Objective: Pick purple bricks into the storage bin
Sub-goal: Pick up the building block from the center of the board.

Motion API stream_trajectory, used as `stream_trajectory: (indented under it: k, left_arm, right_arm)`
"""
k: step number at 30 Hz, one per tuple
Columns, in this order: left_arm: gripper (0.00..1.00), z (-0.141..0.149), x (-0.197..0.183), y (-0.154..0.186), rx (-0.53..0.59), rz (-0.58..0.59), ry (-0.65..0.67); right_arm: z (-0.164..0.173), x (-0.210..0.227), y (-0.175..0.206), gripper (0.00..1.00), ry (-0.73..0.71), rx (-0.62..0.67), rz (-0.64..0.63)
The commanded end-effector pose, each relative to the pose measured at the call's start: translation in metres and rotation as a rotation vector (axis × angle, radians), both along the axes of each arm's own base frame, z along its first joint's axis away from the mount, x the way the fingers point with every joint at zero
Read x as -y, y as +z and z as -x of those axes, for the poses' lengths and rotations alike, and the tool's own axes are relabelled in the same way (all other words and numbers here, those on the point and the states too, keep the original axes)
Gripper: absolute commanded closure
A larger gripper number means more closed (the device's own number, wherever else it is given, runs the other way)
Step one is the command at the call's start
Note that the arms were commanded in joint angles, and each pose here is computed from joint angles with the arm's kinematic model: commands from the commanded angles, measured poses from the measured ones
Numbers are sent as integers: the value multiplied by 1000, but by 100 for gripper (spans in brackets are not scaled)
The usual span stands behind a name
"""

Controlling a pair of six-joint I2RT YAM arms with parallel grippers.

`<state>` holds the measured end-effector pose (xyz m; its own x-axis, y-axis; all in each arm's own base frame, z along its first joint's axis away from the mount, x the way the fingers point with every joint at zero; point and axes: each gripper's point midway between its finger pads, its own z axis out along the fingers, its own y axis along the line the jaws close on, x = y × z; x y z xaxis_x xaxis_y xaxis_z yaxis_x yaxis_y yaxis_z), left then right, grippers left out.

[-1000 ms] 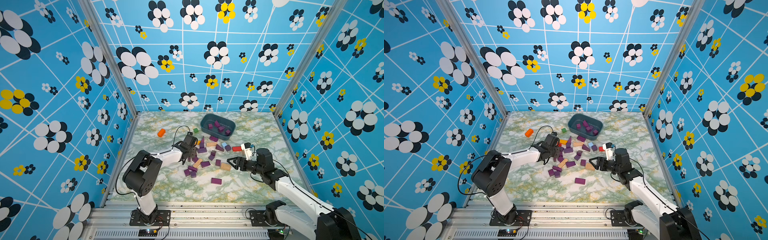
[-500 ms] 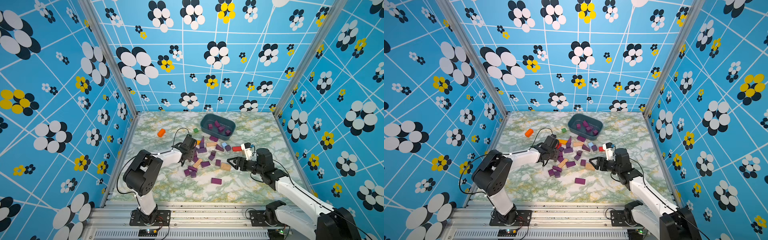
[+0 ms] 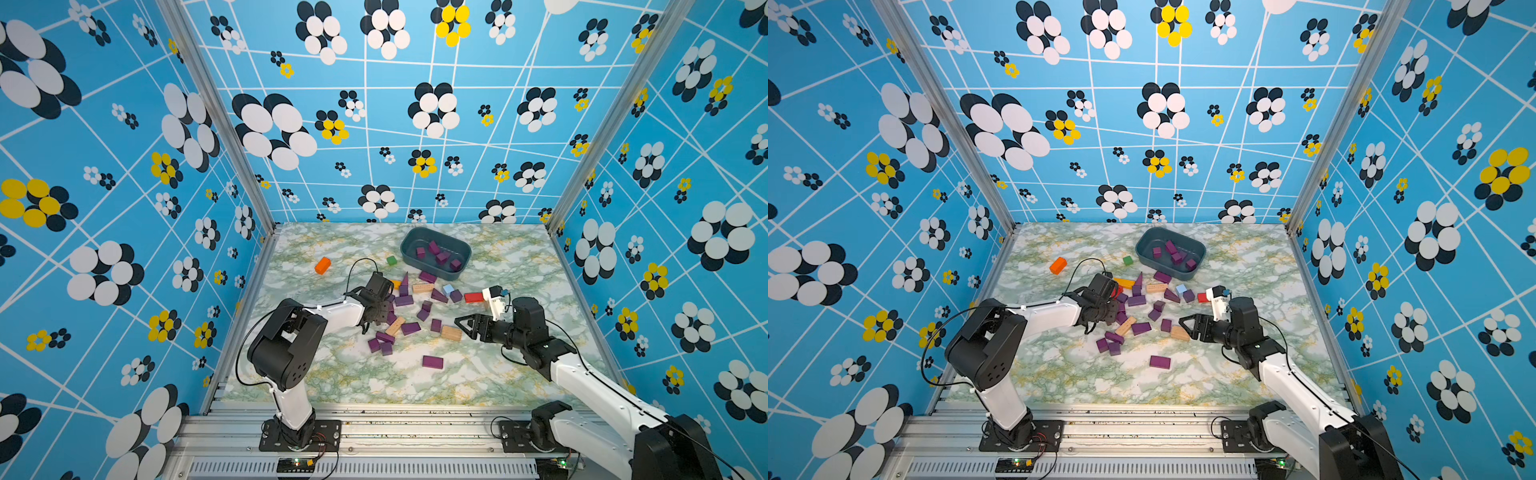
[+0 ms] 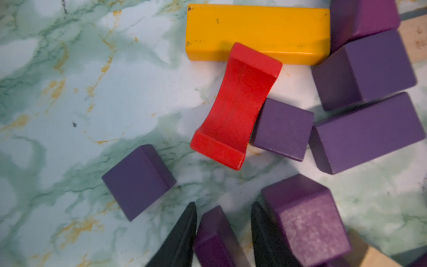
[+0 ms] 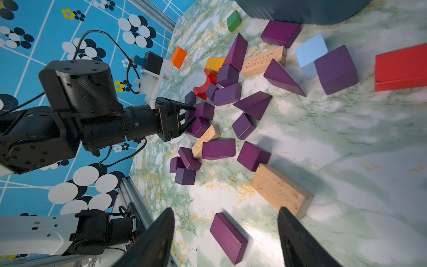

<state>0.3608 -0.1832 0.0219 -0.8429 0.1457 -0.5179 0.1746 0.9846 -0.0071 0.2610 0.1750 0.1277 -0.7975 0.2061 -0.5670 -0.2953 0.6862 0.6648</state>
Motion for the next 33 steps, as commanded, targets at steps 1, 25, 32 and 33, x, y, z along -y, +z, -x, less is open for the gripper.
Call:
stream_trajectory:
  k: [1,25,32,33]
  left_arm:
    - [58,10,-1,-3,-27,-42,-5]
    - [88,-15,39,66,145,45,-103]
    - [89,-47,90,131,312,198,-186]
    - [90,-53,97,135,327,208,-199]
  right_arm:
    - [5,4,-9,27,-6,-5,32]
    - [10,8,7,1,-33,76,-13]
    - [5,10,2,1,-64,76,-20]
    - [4,11,0,1,-72,71,-21]
